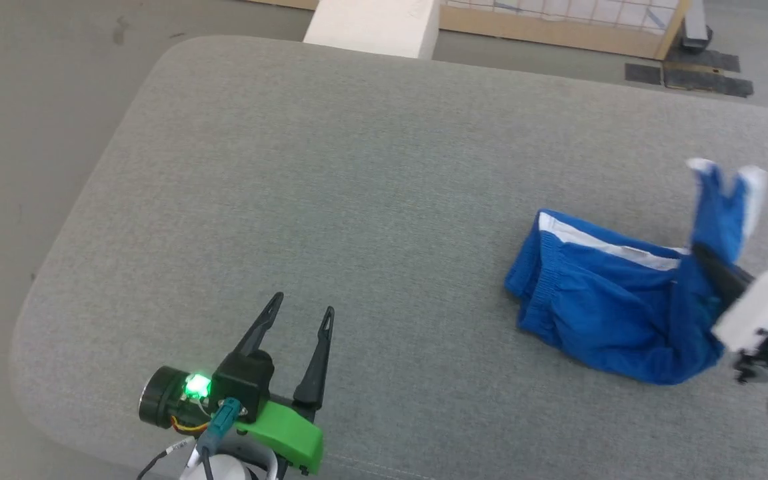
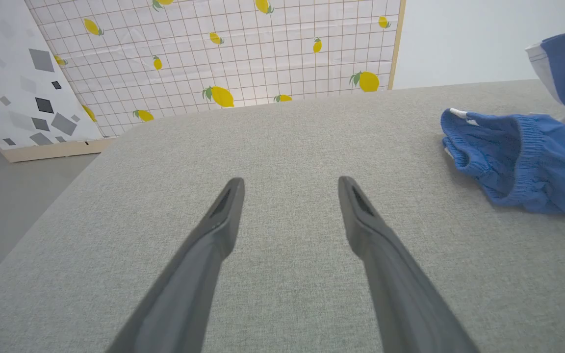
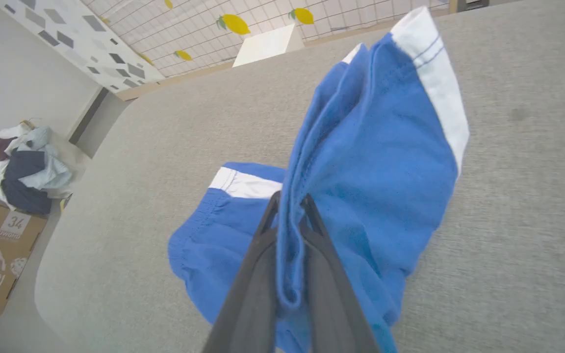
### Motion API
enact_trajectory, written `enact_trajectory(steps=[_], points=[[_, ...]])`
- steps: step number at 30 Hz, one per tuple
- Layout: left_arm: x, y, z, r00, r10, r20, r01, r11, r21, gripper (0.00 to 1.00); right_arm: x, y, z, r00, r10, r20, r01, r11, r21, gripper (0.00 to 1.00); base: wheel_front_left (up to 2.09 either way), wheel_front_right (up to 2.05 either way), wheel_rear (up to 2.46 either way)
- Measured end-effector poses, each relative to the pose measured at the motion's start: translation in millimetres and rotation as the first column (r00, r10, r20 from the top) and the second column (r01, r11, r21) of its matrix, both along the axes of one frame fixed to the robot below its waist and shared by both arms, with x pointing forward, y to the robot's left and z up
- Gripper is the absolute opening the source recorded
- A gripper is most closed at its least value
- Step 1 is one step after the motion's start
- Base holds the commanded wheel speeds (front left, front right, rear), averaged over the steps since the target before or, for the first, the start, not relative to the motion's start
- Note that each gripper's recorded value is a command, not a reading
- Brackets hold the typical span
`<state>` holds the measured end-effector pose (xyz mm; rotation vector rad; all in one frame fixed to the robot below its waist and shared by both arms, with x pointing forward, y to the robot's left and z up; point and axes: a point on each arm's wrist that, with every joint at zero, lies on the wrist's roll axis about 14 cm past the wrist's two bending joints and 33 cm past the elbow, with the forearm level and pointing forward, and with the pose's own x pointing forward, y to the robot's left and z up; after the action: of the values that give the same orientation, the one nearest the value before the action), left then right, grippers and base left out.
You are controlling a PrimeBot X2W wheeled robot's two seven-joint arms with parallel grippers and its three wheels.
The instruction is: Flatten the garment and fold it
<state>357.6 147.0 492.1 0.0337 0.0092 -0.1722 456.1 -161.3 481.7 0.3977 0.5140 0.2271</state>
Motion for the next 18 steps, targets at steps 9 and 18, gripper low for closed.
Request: enact_trajectory(steps=[9,18], points=[[-9,16,-1,0.999,0.052,-0.006,-0.052,0.999,0.006,1.00,1,87,12,0.976,0.216,0.019,-0.217,0.975,0.043,0.00,0.00,0.00,0.00],[-11,25,-11,0.995,0.089,-0.043,-0.089,0.996,0.009,1.00,-10,133,-40,0.898,0.425,-0.117,-0.438,0.889,-0.133,0.00,0.00,0.00,0.00]])
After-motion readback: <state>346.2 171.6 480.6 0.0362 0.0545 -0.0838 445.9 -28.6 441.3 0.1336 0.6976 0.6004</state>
